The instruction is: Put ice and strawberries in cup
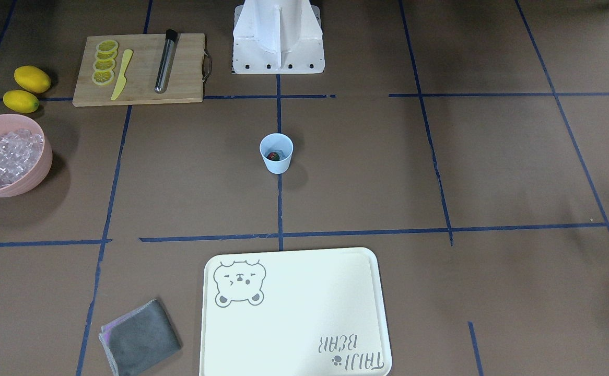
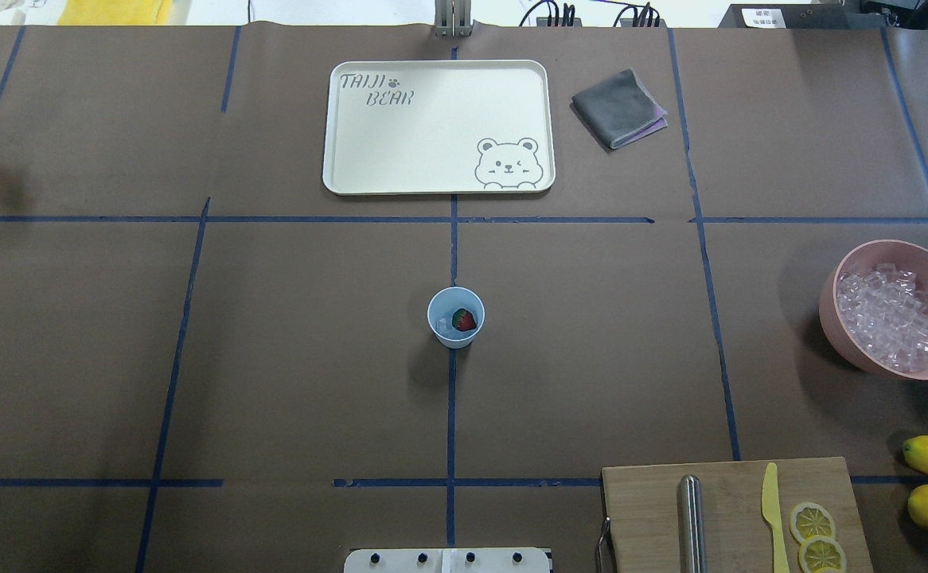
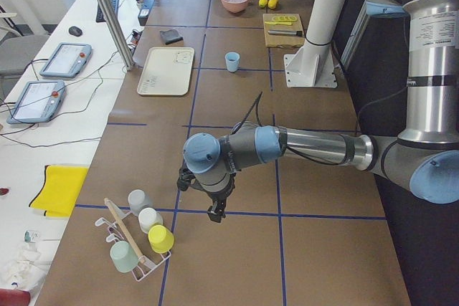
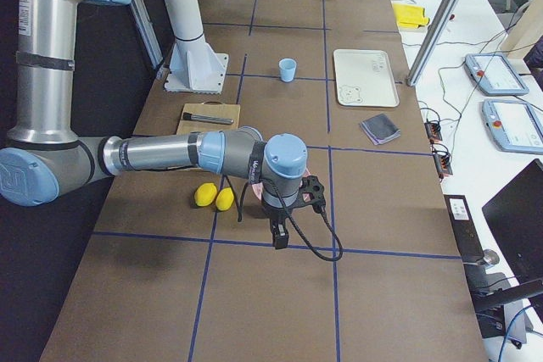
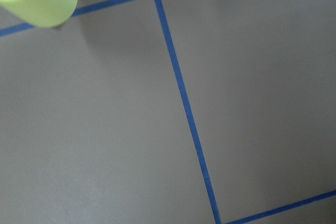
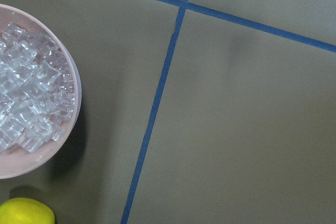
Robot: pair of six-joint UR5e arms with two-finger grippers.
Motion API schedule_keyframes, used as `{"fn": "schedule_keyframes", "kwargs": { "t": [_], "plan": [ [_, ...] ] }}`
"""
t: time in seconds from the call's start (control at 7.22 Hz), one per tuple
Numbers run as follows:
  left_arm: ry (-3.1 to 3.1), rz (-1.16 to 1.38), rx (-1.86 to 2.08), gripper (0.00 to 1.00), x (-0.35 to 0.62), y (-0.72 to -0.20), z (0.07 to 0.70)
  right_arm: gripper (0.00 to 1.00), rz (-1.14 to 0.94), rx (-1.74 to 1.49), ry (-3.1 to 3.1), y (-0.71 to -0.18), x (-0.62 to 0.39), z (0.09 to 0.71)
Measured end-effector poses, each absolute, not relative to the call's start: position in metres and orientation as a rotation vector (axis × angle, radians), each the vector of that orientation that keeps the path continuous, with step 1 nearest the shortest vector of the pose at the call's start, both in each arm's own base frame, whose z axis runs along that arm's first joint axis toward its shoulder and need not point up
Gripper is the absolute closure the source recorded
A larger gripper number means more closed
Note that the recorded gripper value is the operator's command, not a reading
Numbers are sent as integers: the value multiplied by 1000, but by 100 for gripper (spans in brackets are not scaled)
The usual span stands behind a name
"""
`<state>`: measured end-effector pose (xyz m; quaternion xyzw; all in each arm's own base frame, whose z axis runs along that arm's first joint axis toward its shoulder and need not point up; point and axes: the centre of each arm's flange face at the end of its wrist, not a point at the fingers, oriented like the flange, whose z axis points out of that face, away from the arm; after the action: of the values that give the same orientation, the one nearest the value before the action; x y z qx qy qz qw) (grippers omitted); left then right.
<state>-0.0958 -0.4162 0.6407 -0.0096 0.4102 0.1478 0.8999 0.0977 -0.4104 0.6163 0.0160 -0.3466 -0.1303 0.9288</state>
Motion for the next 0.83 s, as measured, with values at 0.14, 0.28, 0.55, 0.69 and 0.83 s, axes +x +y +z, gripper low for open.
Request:
{"fn": "schedule_keyframes", "kwargs": {
  "t": [0.14,0.28,0.55,0.69,0.83],
  "plan": [
    [849,300,-28,0,-96,-405,645,0,-266,32,-712,-410,98,617],
    [853,291,-44,0,-96,-395,652,0,-265,29,-714,-410,97,618],
    [865,281,-48,0,-95,-384,663,0,-263,28,-722,-409,97,618],
    [870,283,-33,0,-94,-386,663,0,-262,27,-723,-409,97,619],
    [873,259,-31,0,-94,-389,658,0,-262,25,-723,-408,97,620]
  ]
}}
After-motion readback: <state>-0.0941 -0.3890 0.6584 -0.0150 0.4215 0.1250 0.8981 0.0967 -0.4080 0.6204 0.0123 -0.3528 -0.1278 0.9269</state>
